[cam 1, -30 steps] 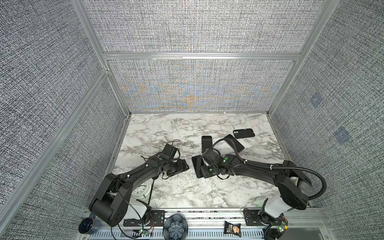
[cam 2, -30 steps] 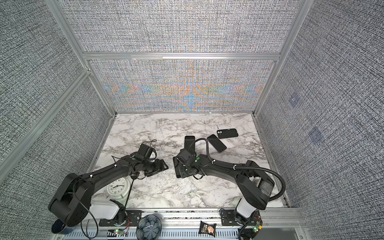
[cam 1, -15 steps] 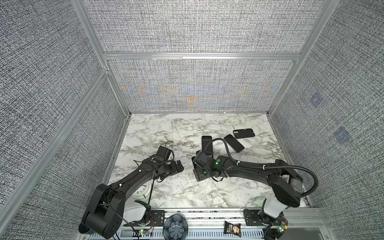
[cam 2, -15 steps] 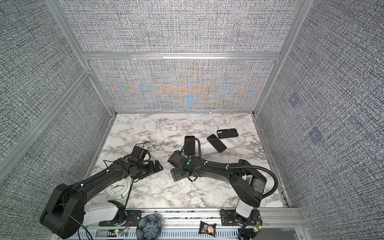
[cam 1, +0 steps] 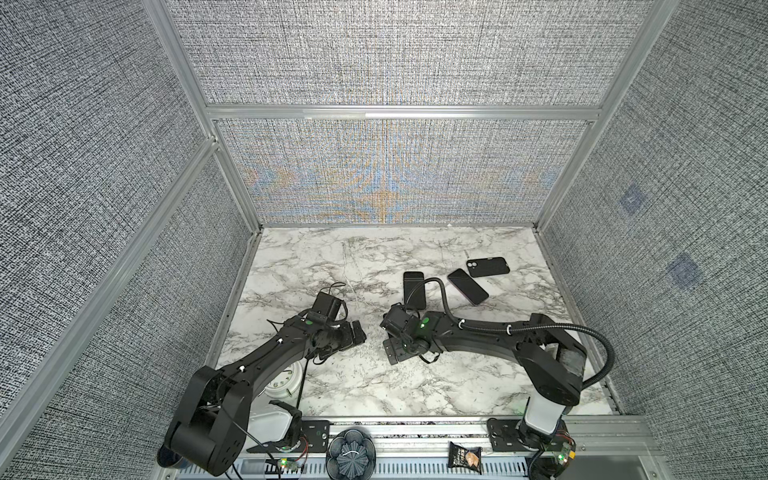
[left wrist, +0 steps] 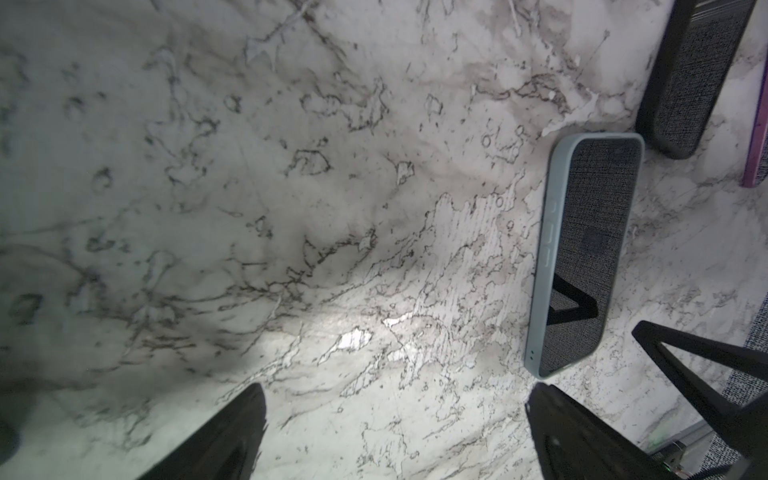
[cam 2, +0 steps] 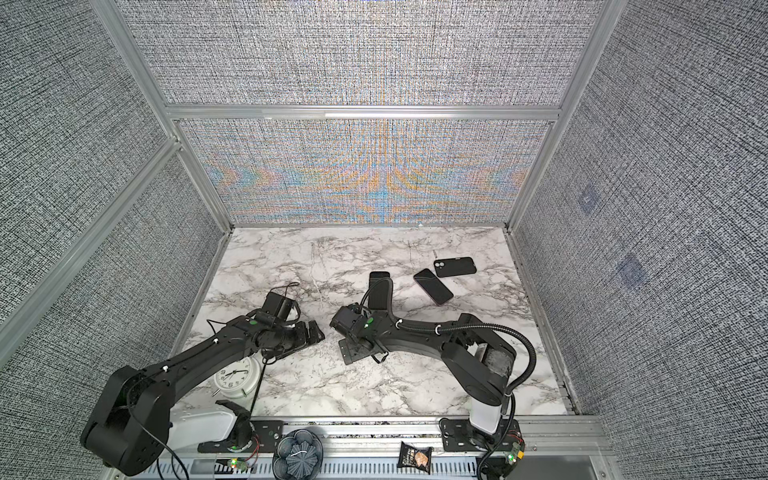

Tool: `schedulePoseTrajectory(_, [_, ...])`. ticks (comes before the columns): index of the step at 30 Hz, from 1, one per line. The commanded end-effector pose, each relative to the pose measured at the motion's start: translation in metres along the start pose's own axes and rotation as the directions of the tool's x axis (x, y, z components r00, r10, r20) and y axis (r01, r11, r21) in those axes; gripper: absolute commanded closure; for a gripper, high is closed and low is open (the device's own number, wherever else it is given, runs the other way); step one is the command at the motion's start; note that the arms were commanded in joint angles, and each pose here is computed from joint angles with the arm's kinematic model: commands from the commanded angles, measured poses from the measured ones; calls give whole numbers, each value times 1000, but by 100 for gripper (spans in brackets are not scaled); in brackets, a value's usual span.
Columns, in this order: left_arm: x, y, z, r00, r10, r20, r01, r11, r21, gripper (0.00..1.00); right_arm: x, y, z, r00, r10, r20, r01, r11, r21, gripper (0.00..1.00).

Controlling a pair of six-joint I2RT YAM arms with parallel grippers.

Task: Put the phone into the phone case
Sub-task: 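Lift the cased black phone with the right gripper while the left withdraws, then carry the cased phone with the right gripper and lower it beside the black case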

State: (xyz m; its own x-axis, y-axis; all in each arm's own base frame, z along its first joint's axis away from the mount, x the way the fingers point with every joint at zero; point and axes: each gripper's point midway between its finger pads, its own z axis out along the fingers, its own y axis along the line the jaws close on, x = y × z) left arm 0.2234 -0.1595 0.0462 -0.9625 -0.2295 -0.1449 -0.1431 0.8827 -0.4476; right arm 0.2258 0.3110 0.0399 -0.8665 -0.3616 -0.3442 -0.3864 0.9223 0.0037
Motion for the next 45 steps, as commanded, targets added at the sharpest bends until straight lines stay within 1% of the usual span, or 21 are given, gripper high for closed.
schedulePoseTrajectory(1, [0, -1, 2, 1000, -2, -4, 2, 1000, 9, 1, 0, 0, 4, 1000, 7, -13, -6, 1000, 12, 5])
schedulePoseTrajectory(9, [0, -1, 6, 1000, -7, -13, 7, 1000, 8, 1, -1, 0, 17, 1000, -5, -28, 6, 999, 36, 8])
schedulePoseTrajectory(21, [-2, 2, 8, 1000, -7, -13, 7, 1000, -3, 1, 5, -6, 22, 998, 31, -54, -27, 997, 73, 26])
schedulePoseTrajectory(29, [-5, 4, 4, 1000, -18, 8, 18, 1000, 1, 1, -2, -3, 16, 998, 48, -35, -46, 997, 59, 31])
schedulePoseTrajectory(35, [-8, 7, 3, 999, -31, 14, 31, 1000, -1, 1, -25, 6, 7, 998, 57, 7, -57, 998, 34, 34])
schedulePoseTrajectory(40, [-14, 5, -2, 999, -37, 31, 37, 999, 12, 1, -56, 14, 2, 996, 64, 54, -64, 998, 3, 35])
schedulePoseTrajectory(45, [-17, 5, -2, 999, -42, 34, 41, 999, 10, 1, -83, 16, 6, 992, 87, 87, -86, 996, -12, 36])
